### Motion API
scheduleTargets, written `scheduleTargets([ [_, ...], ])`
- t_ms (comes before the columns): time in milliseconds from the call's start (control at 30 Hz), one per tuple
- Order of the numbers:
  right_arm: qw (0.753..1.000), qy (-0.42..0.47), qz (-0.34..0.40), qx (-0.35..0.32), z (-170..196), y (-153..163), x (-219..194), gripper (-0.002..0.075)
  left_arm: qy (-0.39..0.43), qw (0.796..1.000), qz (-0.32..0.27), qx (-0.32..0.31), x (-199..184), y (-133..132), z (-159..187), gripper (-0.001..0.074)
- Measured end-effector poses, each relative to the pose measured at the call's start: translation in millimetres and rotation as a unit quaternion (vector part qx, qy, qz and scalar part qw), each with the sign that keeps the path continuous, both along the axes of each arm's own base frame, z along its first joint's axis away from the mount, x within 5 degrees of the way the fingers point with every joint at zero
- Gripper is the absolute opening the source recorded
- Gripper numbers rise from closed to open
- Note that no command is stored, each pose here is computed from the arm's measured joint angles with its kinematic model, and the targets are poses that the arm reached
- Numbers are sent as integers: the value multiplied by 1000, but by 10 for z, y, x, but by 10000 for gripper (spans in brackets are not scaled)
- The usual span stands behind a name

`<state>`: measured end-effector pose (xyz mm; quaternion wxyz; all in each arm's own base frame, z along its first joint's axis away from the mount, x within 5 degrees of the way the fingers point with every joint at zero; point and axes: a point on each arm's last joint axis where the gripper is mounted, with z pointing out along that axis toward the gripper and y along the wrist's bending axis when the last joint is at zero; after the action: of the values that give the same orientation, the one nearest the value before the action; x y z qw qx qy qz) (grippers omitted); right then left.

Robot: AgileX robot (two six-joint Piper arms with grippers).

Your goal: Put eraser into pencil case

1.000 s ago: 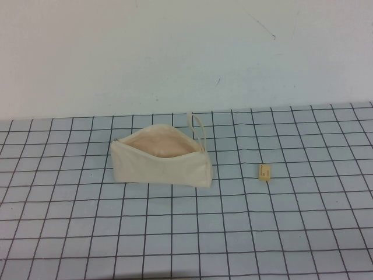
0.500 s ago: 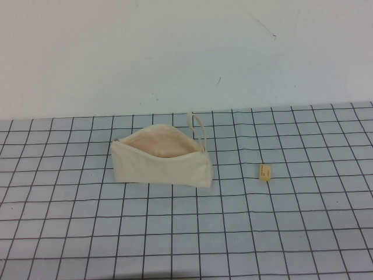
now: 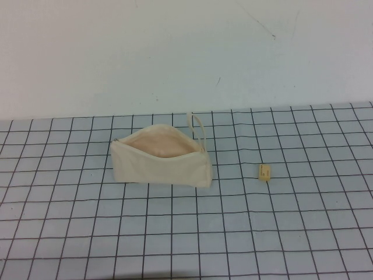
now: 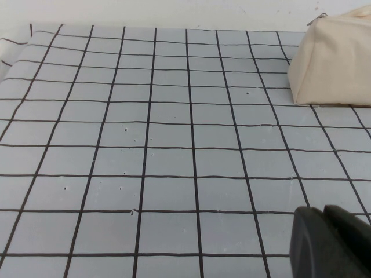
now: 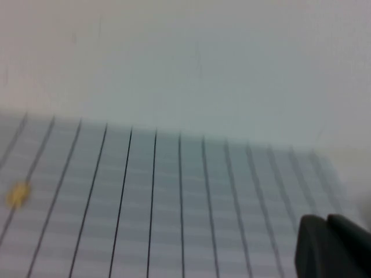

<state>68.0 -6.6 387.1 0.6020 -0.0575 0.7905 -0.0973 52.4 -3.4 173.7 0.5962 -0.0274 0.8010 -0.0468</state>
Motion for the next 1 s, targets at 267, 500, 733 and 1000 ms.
scheduleTargets([
  [267, 973, 228, 15, 21, -420, -10, 757, -1, 0, 1000, 0, 0, 0, 0, 0, -1],
  [500, 944, 322, 25, 64, -772, 7, 1501, 27, 0, 1000, 0, 0, 0, 0, 0, -1],
  [733, 926, 365, 79, 47, -987, 331, 2254, 85, 0, 1000, 0, 0, 0, 0, 0, -1],
  [1000, 905, 393, 157, 40, -1280, 1257, 2891, 192, 0, 1000, 0, 0, 0, 0, 0, -1],
])
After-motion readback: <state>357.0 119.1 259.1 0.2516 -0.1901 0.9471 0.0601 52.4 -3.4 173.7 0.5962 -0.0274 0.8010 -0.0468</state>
